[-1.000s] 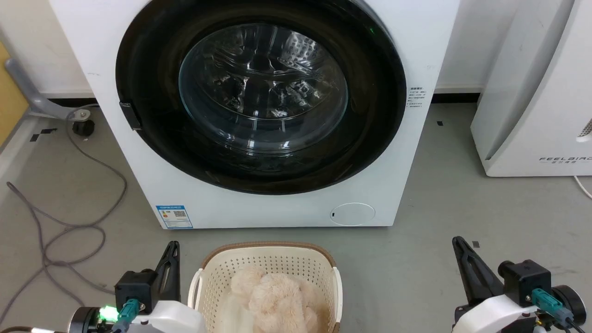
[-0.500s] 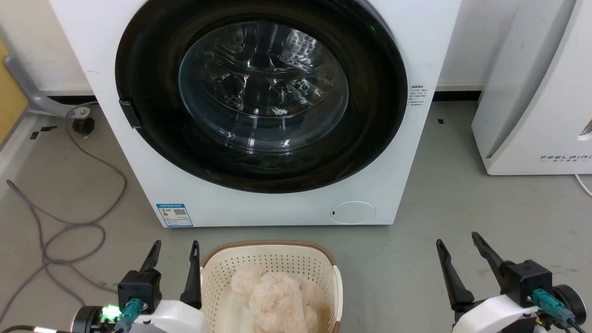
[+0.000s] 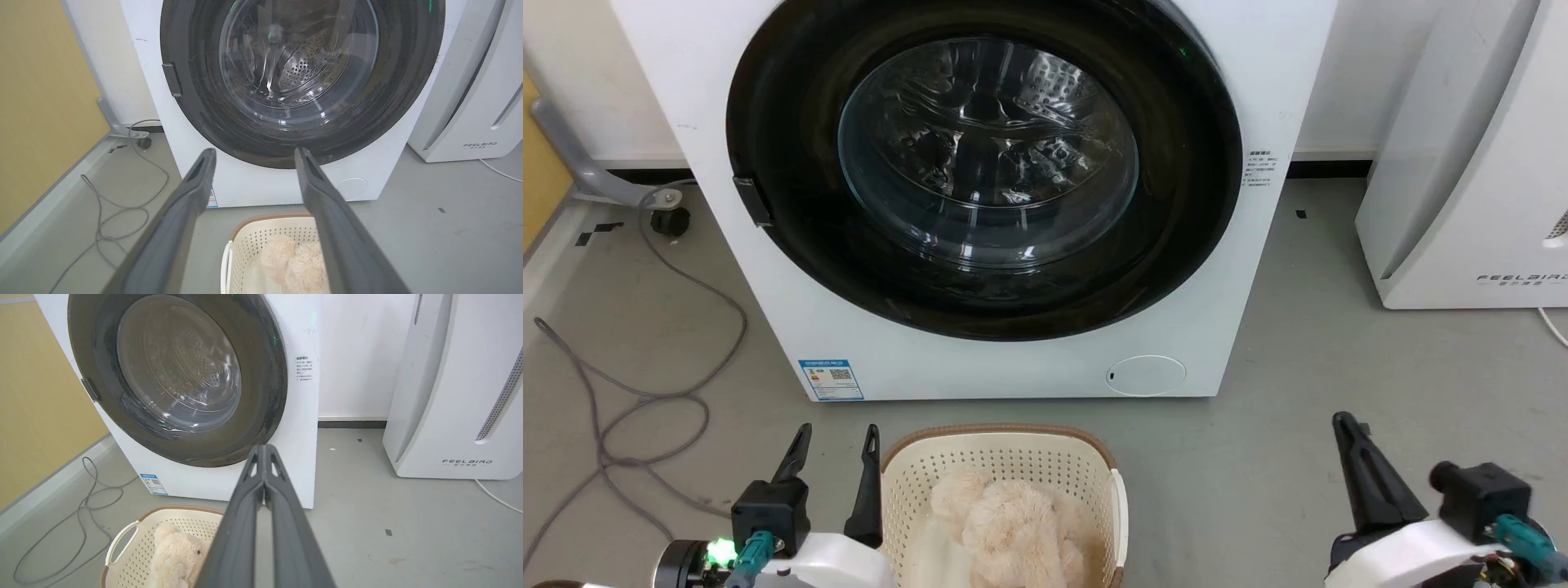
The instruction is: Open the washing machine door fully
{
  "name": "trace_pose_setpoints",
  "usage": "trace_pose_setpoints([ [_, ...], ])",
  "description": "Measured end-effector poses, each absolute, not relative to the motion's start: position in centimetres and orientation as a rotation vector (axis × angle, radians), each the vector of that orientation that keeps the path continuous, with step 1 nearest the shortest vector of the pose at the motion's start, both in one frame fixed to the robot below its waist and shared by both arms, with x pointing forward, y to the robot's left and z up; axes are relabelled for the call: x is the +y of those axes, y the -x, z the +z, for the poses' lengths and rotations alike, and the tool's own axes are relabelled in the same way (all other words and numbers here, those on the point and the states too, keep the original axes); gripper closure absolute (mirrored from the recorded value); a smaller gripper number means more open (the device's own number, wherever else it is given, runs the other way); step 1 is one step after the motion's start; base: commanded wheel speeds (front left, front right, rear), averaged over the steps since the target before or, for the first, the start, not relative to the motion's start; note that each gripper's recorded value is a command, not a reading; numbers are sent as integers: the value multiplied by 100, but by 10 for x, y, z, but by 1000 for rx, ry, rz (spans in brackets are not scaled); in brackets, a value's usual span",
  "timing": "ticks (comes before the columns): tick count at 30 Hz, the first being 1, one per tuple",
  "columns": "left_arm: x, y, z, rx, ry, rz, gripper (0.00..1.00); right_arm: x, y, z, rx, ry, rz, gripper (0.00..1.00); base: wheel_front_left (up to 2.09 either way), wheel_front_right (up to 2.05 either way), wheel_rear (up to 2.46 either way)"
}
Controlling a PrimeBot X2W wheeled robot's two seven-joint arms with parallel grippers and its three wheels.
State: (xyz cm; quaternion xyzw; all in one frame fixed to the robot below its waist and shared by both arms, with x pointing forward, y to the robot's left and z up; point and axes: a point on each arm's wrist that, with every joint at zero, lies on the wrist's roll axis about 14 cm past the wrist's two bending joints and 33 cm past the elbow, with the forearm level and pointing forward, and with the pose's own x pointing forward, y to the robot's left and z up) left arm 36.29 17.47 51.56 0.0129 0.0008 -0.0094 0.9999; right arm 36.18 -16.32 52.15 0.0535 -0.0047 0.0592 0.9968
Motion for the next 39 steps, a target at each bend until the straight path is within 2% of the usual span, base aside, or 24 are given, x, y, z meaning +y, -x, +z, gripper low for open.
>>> trace_pose_setpoints([
  [19, 170, -364, 519, -28, 1, -34, 0, -191, -373, 535, -101, -620, 27, 100, 0, 0, 0],
  [27, 167, -369, 520, -41, 13, -43, 0, -211, -396, 554, -184, -778, -16, 100, 0, 0, 0],
  [39, 167, -385, 524, -68, 30, -55, 0, -230, -454, 583, -260, -854, -23, 100, 0, 0, 0],
])
